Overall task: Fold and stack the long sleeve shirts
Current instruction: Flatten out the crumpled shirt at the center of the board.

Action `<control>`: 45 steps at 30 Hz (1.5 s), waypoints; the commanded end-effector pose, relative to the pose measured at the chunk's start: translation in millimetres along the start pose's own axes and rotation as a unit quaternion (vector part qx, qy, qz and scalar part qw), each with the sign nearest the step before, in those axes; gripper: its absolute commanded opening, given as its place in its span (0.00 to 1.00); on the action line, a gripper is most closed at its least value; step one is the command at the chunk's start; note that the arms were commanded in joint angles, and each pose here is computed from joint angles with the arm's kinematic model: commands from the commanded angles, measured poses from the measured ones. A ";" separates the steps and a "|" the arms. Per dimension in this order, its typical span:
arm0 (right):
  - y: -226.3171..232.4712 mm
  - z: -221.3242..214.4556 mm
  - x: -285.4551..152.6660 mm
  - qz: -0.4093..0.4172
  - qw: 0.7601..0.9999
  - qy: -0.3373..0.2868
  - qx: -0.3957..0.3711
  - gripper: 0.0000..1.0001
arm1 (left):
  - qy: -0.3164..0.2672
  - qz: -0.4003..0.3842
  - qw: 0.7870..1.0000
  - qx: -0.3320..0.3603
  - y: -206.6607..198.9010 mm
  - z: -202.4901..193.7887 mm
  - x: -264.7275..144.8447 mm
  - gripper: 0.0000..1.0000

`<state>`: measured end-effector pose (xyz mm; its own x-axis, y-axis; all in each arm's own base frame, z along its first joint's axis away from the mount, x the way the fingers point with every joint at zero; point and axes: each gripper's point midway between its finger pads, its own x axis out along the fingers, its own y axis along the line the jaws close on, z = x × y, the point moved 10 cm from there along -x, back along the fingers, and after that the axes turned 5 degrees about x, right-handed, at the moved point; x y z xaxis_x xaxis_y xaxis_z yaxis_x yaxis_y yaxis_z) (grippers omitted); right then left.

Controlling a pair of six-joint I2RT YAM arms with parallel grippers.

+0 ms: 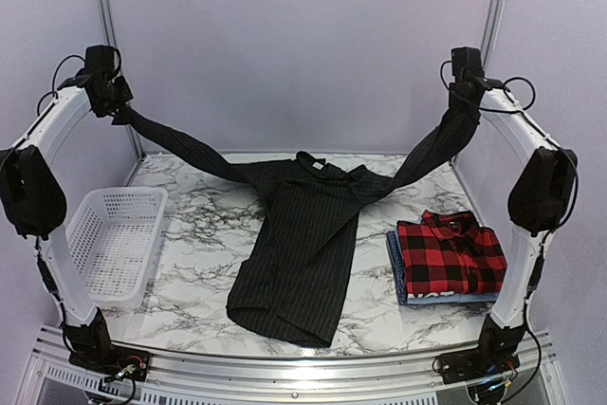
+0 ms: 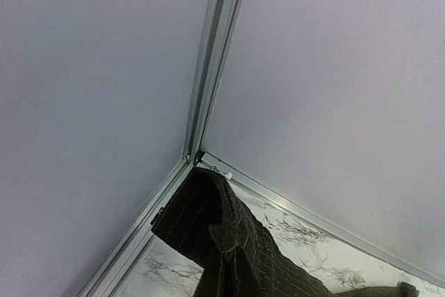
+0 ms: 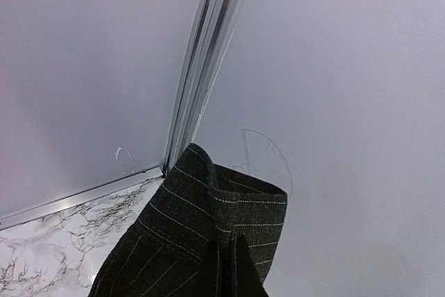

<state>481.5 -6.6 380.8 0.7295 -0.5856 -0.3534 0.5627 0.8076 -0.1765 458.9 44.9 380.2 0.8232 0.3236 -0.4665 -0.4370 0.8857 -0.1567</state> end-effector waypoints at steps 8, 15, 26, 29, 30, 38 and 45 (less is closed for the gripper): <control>-22.7 39.6 -15.3 -0.021 0.999 -0.045 0.020 0.00 | -0.049 0.028 0.998 0.013 14.8 37.6 -34.3 0.07; -15.9 40.8 -18.1 0.032 0.998 -0.041 0.020 0.00 | -0.035 -0.022 0.999 0.008 4.4 38.0 -26.3 0.07; 56.6 -54.6 -26.2 0.129 0.988 0.054 -0.068 0.18 | 0.106 -0.148 0.980 0.077 -82.5 -60.3 4.6 0.09; 69.5 -69.2 -37.9 0.159 0.982 0.066 -0.083 0.35 | 0.149 -0.152 0.972 0.101 -100.5 -98.7 10.7 0.16; 74.4 -72.5 -43.9 0.174 0.979 0.068 -0.087 0.41 | 0.161 -0.152 0.969 0.111 -105.5 -110.8 12.3 0.19; 134.3 -103.0 -105.2 0.293 0.944 0.072 -0.131 0.60 | 0.192 -0.156 0.956 0.156 -133.3 -156.6 -4.2 0.59; 189.5 -146.7 -164.9 0.415 0.891 0.106 -0.152 0.49 | 0.229 -0.238 0.927 0.179 -182.5 -202.2 -54.6 0.62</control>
<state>425.9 215.8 274.0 0.7708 0.0556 -0.6346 -0.1670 0.9790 -0.1170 445.8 -157.9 252.0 0.6423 -0.1209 -0.7569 0.0501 0.9920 -0.1159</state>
